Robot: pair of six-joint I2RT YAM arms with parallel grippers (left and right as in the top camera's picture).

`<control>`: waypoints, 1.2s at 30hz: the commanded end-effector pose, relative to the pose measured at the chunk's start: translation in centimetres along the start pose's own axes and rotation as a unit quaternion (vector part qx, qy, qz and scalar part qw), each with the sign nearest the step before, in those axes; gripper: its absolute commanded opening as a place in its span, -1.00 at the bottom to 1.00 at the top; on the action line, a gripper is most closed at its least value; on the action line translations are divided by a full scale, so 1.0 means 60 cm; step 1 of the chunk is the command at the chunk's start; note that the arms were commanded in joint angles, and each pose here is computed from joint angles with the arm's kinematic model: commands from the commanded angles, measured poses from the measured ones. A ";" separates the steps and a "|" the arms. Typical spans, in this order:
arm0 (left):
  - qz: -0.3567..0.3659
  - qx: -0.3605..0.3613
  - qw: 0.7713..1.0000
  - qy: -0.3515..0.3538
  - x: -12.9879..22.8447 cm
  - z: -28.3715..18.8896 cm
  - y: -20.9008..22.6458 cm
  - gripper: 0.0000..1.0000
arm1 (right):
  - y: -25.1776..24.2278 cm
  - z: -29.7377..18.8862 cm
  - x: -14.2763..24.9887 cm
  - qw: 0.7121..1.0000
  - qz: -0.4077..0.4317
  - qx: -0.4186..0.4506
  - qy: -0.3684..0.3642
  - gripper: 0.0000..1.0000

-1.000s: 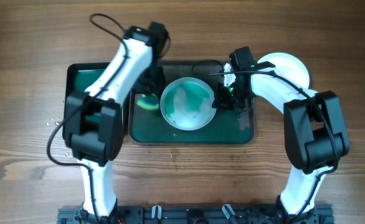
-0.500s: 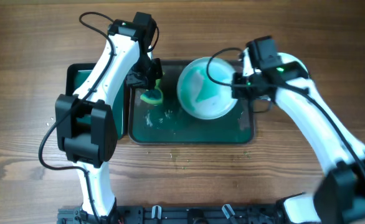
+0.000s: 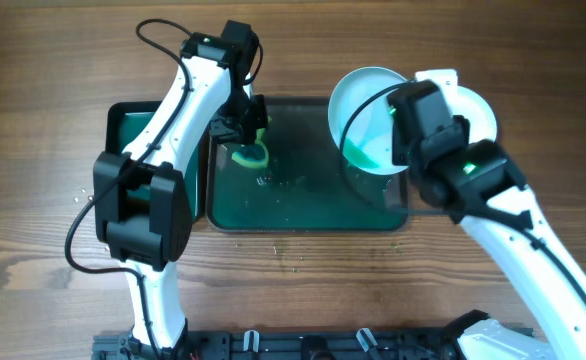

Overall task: Clean dirty plates on tray and stack at the side
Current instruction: 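Lift the scrubbed plate with the right gripper and carry it right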

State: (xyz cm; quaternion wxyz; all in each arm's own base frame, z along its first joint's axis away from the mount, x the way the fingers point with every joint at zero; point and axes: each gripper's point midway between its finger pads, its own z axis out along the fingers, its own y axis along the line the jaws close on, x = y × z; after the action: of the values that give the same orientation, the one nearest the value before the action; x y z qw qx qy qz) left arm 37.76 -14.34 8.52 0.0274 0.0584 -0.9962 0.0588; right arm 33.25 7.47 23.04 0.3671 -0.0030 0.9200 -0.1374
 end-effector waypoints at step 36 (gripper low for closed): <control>0.016 0.022 0.999 -0.029 -0.009 -0.028 -0.021 -0.92 | -0.043 -0.010 -0.045 0.986 0.147 0.041 -0.063 -0.92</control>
State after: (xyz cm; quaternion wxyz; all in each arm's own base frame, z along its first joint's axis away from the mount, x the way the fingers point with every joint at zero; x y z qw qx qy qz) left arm 38.10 -14.78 8.52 0.0188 0.0539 -0.9964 0.0621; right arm 33.34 6.29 28.02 0.4821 0.0917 0.8378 -0.2391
